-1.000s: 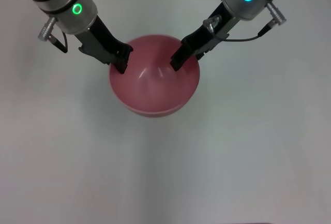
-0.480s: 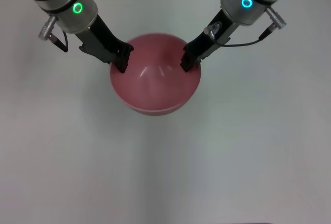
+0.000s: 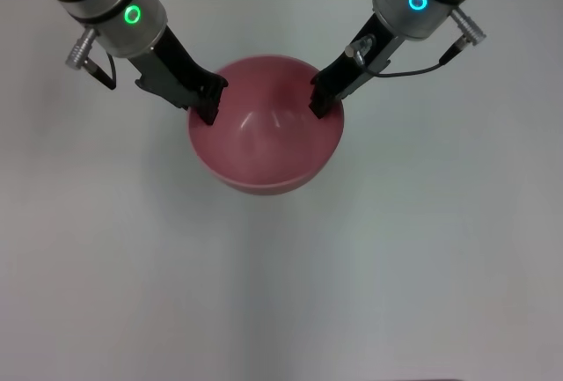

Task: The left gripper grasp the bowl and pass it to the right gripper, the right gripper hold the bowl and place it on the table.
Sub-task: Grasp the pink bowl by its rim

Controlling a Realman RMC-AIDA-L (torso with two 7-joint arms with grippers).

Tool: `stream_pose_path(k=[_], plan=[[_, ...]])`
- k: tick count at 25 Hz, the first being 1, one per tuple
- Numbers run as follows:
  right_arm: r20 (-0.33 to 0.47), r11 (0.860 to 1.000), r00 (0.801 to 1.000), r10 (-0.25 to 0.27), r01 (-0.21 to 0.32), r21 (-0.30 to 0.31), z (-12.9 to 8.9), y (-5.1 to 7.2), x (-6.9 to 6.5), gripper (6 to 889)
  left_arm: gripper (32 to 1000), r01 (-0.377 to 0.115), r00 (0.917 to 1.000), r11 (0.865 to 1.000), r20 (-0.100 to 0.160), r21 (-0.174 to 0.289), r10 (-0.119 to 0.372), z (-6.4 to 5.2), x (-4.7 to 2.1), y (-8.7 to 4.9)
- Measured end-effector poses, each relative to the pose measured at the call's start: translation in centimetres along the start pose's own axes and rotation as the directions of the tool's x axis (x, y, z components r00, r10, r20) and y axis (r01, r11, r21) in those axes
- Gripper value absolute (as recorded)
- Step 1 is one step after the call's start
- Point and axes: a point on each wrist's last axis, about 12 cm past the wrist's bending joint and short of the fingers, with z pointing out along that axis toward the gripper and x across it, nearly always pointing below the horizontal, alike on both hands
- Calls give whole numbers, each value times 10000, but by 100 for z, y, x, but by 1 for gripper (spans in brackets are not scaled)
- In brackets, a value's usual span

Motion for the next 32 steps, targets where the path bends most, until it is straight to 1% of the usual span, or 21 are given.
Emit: stream_pose_path(k=[4, 9, 18, 24, 32], plan=[[0, 10000, 10000, -35, 35, 0, -2, 4, -4, 95, 60, -20, 10000, 10000, -8, 11, 20, 2, 1, -4], [-5, 10000, 10000, -69, 69, 11, -6, 4, -7, 96, 65, -71, 10000, 9997, 37, 250, 70, -9, -5, -19], [16, 10000, 10000, -90, 91, -7, -5, 10, -12, 64, 74, -117, 9999, 9993, 86, 349, 114, -14, -20, -42], [17, 10000, 10000, -85, 85, -2, -5, 7, -10, 41, 257, -125, 9999, 9993, 24, 366, 124, -17, -16, -47], [2, 10000, 10000, -39, 39, -6, 4, -5, 7, 33, 434, -138, 9999, 9990, 41, 420, 136, -25, -21, -60]])
